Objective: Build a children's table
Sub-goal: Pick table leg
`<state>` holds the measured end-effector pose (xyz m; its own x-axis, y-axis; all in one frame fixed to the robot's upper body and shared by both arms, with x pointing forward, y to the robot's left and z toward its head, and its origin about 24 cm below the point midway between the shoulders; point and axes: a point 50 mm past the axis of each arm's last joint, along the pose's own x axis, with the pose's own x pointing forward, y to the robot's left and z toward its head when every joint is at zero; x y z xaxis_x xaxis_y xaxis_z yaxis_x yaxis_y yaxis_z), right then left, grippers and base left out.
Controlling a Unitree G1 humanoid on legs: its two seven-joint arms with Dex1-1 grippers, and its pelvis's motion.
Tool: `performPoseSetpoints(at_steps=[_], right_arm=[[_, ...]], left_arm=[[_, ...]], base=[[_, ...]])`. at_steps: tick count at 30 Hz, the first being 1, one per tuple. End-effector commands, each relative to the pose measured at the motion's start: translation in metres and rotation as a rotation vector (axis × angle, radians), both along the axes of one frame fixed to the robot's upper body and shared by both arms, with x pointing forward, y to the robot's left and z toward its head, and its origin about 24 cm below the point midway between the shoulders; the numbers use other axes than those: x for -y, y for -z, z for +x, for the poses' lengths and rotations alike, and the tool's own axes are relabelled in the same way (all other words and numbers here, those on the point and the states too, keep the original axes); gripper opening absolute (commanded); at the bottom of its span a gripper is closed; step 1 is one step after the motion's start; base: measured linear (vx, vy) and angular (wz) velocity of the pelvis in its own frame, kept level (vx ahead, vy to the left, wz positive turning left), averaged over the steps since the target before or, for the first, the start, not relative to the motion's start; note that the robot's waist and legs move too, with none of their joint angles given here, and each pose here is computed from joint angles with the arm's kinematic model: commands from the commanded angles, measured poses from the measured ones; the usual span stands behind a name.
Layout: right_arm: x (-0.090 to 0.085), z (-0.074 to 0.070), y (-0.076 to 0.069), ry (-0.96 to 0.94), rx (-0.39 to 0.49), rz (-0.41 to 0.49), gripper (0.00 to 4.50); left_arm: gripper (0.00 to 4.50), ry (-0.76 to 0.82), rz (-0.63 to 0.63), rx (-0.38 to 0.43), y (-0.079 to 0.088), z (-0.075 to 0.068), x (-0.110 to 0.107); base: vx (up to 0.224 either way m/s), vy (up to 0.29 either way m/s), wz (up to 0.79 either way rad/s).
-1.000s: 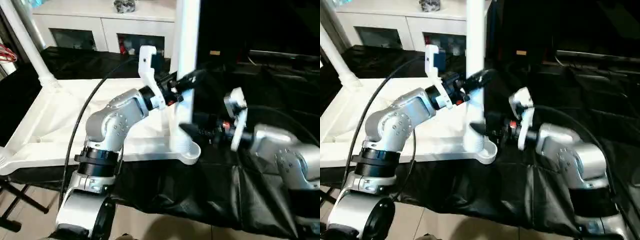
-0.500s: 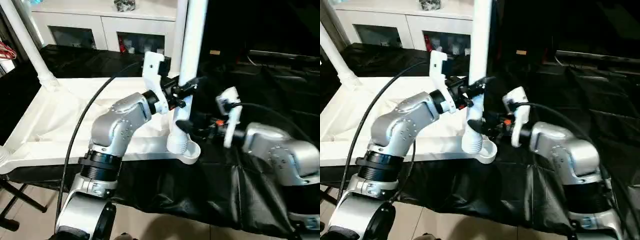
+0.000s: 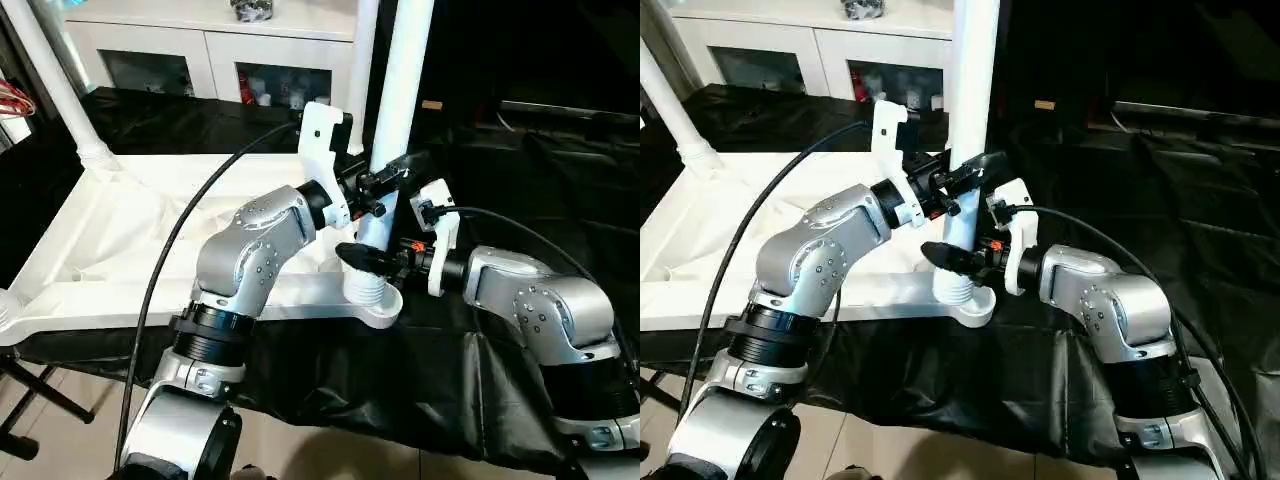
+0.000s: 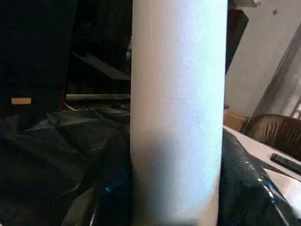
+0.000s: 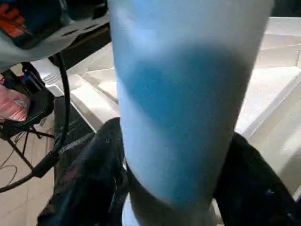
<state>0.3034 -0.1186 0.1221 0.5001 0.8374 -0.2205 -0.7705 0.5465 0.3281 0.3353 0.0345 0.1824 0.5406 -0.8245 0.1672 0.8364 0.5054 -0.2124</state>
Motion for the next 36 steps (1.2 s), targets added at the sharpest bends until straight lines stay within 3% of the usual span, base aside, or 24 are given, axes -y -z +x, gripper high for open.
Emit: performPoseSetpoints(at_steps=[1,6,15,16,17,20,21,24,28,32,36], right_arm=[[0.0,0.001,0.0,0.001,-0.011,-0.013,2.29],[0.0,0.0,0.002,-0.006,-0.017,-0.028,1.95],[0.0,-0.002,0.005,-0.02,-0.026,-0.042,1.89],[0.0,-0.002,0.005,-0.02,-0.026,-0.042,1.89],[0.0,-0.002,0.006,-0.02,-0.026,-0.043,1.89],[0.0,-0.002,0.006,-0.015,-0.021,-0.043,1.89],[0.0,-0.002,0.006,-0.01,-0.018,-0.04,1.89],[0.0,0.001,0.005,0.024,0.0,-0.024,1.89],[0.002,0.005,0.005,0.087,0.043,-0.017,1.89],[0.016,0.014,0.007,0.24,0.093,-0.052,1.89],[0.025,0.016,0.006,0.311,0.16,-0.06,1.89]], left_arm=[[1.84,0.001,0.003,0.038,-0.008,0.0,0.002],[1.84,0.009,0.012,0.045,-0.008,-0.001,0.003],[1.84,0.009,0.022,0.052,-0.007,-0.001,0.004],[2.4,-0.023,0.045,0.056,-0.006,0.001,0.003],[2.54,-0.015,0.028,0.052,-0.007,0.002,0.004],[2.6,-0.002,-0.003,0.06,-0.011,0.001,0.003],[2.89,-0.022,-0.028,0.072,-0.015,0.002,0.002],[2.96,0.0,-0.103,0.148,-0.029,-0.003,0.0],[2.98,-0.001,-0.098,0.179,-0.033,-0.003,-0.007],[2.98,0.056,0.064,0.182,-0.013,-0.004,-0.031],[2.98,0.194,0.299,0.182,0.02,-0.016,-0.05]], base=[[0.0,0.0,0.0],[0.0,0.0,0.0],[0.0,0.0,0.0],[0.0,0.0,0.0],[0.0,0.0,0.0],[0.0,0.0,0.0],[0.0,0.0,0.0],[0.0,0.0,0.0],[0.0,0.0,0.0],[0.0,0.0,0.0],[0.0,0.0,0.0]])
